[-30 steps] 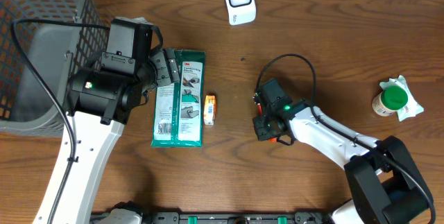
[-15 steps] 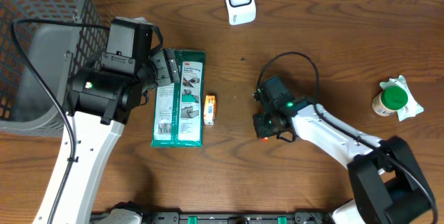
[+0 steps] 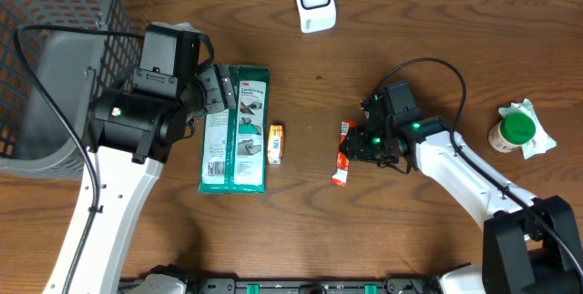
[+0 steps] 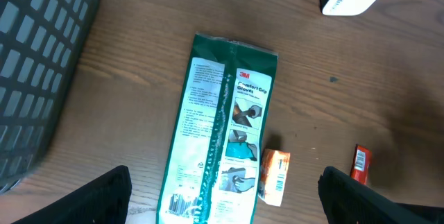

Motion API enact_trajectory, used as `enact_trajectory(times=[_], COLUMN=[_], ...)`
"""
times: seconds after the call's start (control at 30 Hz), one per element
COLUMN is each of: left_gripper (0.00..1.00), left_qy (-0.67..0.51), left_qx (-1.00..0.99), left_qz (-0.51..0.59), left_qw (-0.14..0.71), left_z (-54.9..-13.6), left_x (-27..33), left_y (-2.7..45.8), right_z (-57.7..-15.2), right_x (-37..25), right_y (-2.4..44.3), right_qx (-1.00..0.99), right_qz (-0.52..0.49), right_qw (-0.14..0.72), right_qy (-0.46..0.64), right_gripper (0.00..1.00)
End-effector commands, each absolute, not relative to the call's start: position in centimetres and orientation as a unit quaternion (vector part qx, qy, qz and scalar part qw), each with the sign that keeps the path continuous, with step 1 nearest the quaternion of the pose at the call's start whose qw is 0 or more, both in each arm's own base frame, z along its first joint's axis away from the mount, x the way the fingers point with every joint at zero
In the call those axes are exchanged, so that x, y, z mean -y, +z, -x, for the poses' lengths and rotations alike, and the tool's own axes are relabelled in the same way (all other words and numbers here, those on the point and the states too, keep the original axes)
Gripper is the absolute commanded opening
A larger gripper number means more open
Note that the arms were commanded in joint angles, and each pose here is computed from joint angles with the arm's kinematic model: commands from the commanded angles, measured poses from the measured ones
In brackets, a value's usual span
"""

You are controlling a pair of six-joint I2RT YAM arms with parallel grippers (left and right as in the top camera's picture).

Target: Scan the item barcode

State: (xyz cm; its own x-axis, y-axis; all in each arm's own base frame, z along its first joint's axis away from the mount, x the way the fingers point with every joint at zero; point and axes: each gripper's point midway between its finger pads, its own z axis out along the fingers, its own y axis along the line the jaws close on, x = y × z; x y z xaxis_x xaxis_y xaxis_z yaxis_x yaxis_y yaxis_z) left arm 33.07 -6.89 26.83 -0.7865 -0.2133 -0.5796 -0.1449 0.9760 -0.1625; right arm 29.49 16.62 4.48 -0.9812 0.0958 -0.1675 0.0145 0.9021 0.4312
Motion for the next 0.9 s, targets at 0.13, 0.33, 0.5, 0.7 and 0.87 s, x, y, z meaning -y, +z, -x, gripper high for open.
enact_trajectory(times=[0.13,0.33,0.5,0.7,0.87], left_gripper=[0.86,0.86,0.86,0.86,0.86], left_qy=[-0.048,-0.048,-0.048,-0.048,-0.048], left_qx=[-0.942,-0.942,-0.942,-0.942,-0.942], left_qz=[0.095,0.095,0.095,0.095,0.095], left_qw=[0.32,0.32,0.32,0.32,0.32], left_z=[-33.3,-33.3,-33.3,-33.3,-33.3], left_x=[6.5,6.5,6.5,6.5,6.5], left_y=[27.3,27.3,27.3,27.3,27.3], right_z=[-28.9,-28.1,-27.4,-26.5,-26.1], right_x=[-17.3,-17.9,-17.9,-17.5,-17.4], right_y=[3.6,2.8,1.4,-1.4,-3.1], right_qx=[-0.979,-0.985,-0.988,-0.992,-0.994], right_qz=[-0.064,-0.074,-0.078,-0.089,-0.089], right_qw=[0.102,0.118,0.112,0.076,0.057], right_qy=[0.163,0.106,0.073,0.047,0.038], right_gripper=[0.37,0.32,0.32,0.32,0.16])
